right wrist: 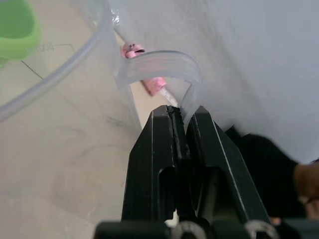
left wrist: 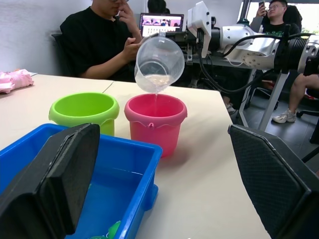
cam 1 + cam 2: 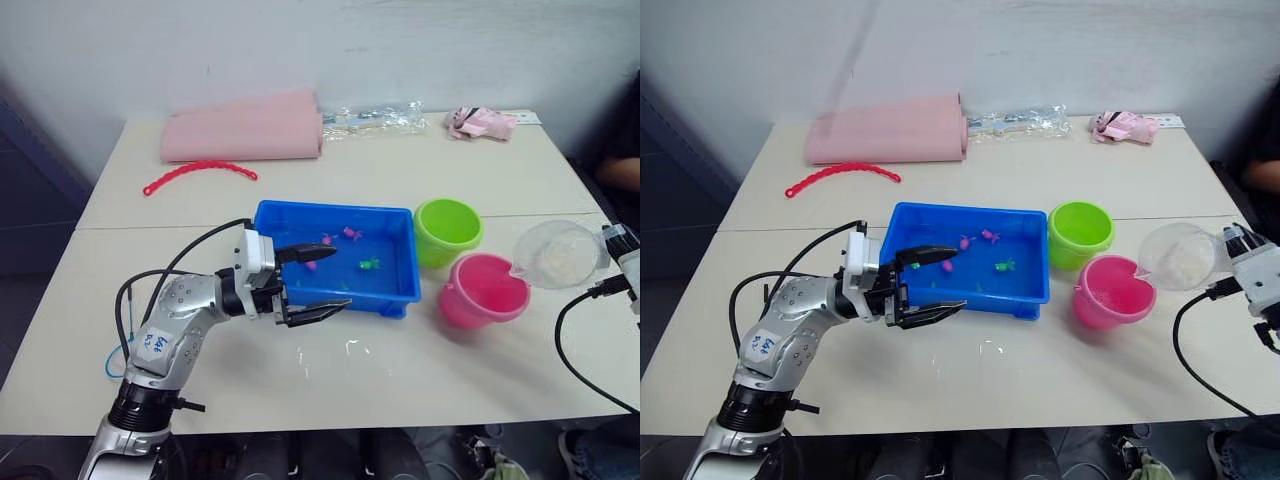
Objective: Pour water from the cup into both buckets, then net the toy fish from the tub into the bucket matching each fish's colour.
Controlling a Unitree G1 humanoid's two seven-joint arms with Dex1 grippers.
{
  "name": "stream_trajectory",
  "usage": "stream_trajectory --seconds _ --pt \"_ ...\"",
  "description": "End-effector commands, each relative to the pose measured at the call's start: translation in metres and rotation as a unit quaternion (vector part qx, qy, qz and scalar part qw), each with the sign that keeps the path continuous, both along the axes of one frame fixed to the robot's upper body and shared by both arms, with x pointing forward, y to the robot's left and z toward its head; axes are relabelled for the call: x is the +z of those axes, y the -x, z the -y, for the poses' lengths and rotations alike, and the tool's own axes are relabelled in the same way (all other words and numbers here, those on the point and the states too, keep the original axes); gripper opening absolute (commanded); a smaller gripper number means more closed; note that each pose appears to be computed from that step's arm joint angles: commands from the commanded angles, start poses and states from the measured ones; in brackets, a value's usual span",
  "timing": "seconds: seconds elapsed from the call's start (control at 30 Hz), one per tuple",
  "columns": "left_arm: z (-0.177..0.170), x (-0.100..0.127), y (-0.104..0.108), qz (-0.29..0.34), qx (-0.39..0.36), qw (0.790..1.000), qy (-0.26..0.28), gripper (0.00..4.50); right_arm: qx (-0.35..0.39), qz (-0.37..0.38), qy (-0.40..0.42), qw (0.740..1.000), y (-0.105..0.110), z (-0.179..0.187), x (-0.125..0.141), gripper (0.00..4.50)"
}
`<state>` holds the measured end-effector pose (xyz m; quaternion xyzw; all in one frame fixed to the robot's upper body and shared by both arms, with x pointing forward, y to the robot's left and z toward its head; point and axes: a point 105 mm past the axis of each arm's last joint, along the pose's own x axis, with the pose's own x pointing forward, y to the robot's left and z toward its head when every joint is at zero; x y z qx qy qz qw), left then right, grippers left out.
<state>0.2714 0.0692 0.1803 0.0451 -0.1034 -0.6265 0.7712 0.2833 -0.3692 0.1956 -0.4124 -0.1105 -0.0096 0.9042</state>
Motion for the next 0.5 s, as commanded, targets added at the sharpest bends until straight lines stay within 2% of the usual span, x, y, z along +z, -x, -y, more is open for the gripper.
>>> stream_trajectory --seconds 0.03,0.3,0.5 --pt "-0.003 0.007 0.003 0.017 0.002 1.000 0.005 4.50 0.016 0.037 -0.105 0.994 0.001 0.005 0.028 0.05" --pt "-0.010 0.015 -0.003 0.009 0.020 1.000 0.020 4.50 -0.001 0.053 -0.114 0.992 -0.016 0.007 0.057 0.05" --pt "-0.028 0.041 -0.022 0.005 0.059 0.997 0.051 4.50 0.023 0.041 -0.126 0.991 -0.046 -0.007 0.076 0.05"
